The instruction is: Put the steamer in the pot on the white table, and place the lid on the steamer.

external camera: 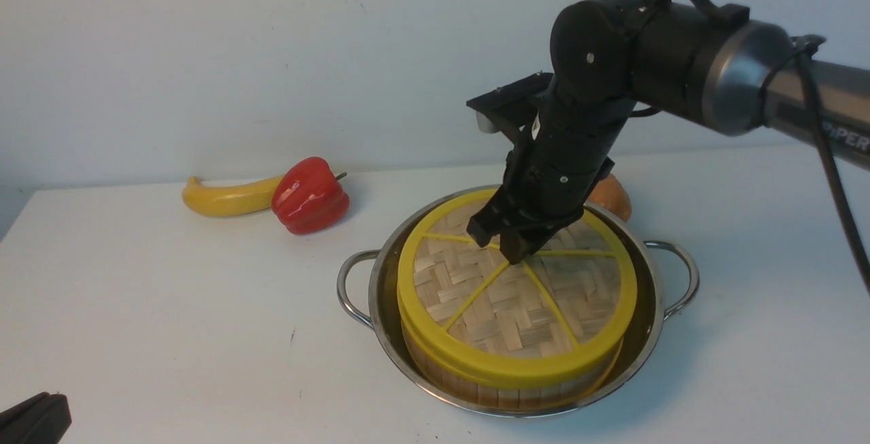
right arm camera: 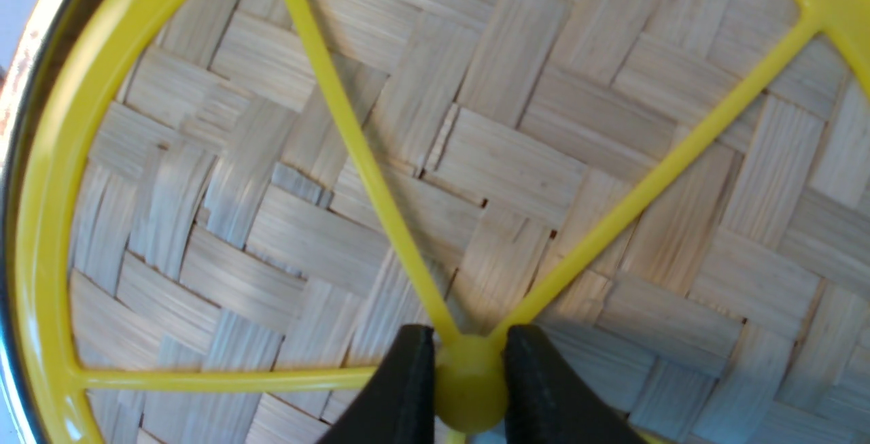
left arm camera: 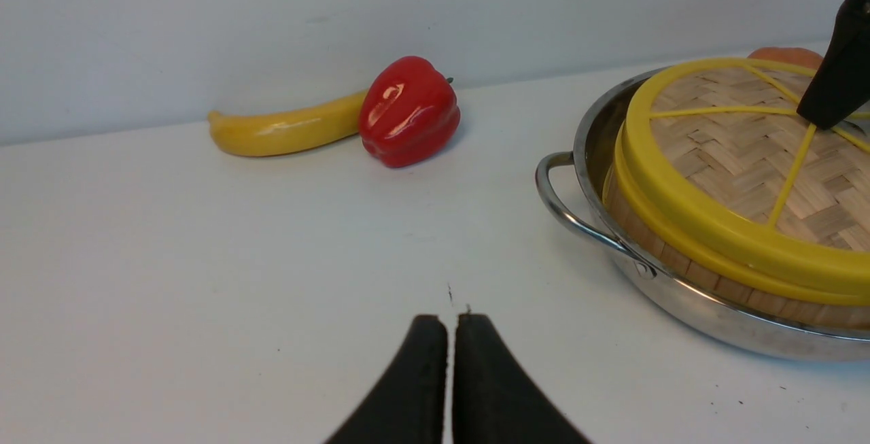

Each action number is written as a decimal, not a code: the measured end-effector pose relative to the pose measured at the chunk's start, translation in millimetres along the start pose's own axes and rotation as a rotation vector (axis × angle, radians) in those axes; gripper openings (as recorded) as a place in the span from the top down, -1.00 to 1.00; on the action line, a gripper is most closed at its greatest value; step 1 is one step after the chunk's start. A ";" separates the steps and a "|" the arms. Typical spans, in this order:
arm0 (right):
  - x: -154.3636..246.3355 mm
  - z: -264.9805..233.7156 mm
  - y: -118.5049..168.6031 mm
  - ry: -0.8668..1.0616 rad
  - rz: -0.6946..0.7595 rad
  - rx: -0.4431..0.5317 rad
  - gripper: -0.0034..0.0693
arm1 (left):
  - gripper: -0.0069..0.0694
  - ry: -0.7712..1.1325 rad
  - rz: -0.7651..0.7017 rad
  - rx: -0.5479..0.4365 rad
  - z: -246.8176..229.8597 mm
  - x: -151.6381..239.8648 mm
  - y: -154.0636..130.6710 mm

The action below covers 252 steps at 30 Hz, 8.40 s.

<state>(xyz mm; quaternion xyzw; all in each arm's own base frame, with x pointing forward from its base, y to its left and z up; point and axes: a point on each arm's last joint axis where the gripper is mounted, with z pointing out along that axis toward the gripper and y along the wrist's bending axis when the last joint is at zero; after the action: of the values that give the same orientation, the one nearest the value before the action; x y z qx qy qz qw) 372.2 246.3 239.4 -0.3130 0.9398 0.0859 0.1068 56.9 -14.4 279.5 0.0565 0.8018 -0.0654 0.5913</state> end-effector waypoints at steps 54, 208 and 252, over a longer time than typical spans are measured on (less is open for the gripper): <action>-7.7 0.4 0.4 -0.010 -0.020 -0.013 0.51 | 0.79 0.000 0.000 0.000 0.0 0.0 0.0; 396.3 -73.2 -8.9 -1.403 0.545 0.545 0.50 | 0.55 -0.002 0.002 -0.002 0.0 -0.2 0.2; 400.5 -59.9 -9.7 -1.258 0.585 0.527 0.25 | 0.41 -0.101 0.119 -0.134 -14.8 32.7 5.4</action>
<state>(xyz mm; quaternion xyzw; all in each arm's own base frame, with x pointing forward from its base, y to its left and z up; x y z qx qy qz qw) 56.3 -3.4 194.1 0.0945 0.7355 0.0457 0.6693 34.2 -6.2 252.4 0.0608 0.7688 0.0208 0.6362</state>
